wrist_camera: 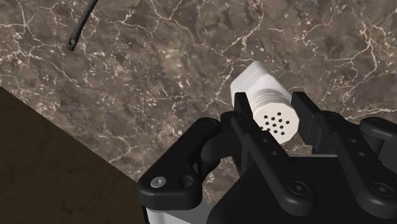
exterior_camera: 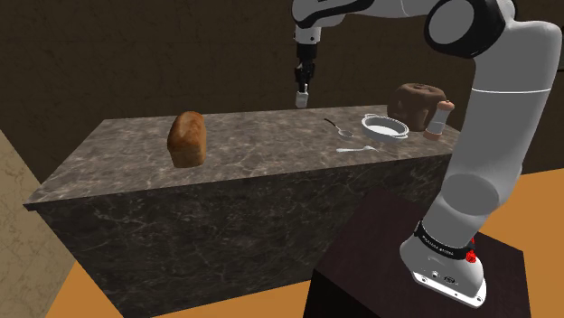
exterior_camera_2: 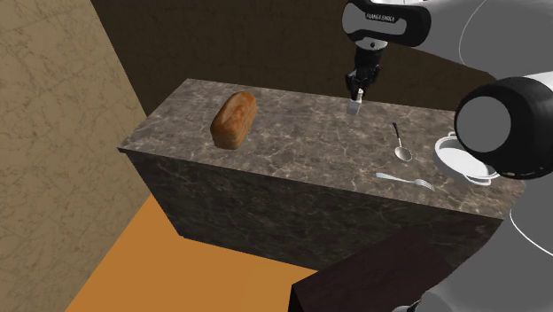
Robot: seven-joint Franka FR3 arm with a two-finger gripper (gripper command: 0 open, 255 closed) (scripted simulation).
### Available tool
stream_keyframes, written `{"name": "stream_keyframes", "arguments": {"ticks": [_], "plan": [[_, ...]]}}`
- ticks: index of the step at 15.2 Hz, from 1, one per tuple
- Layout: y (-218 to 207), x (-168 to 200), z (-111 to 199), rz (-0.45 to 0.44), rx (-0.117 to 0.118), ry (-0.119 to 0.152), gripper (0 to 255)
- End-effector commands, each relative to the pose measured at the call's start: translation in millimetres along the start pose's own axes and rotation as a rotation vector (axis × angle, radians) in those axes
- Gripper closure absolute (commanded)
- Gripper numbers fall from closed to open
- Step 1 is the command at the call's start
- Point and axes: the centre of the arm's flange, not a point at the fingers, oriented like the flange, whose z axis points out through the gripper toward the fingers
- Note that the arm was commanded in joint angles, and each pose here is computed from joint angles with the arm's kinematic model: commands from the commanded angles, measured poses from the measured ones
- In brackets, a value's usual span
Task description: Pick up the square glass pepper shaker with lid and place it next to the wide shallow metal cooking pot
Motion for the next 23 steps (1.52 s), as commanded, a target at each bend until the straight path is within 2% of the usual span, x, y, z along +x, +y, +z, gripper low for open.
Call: {"name": "stream_keyframes", "arguments": {"ticks": [1, 23], "plan": [[23, -14, 0, -0.002, 0.0, 0.0, 255], [282, -145, 8, -0.002, 0.0, 0.0, 255]]}}
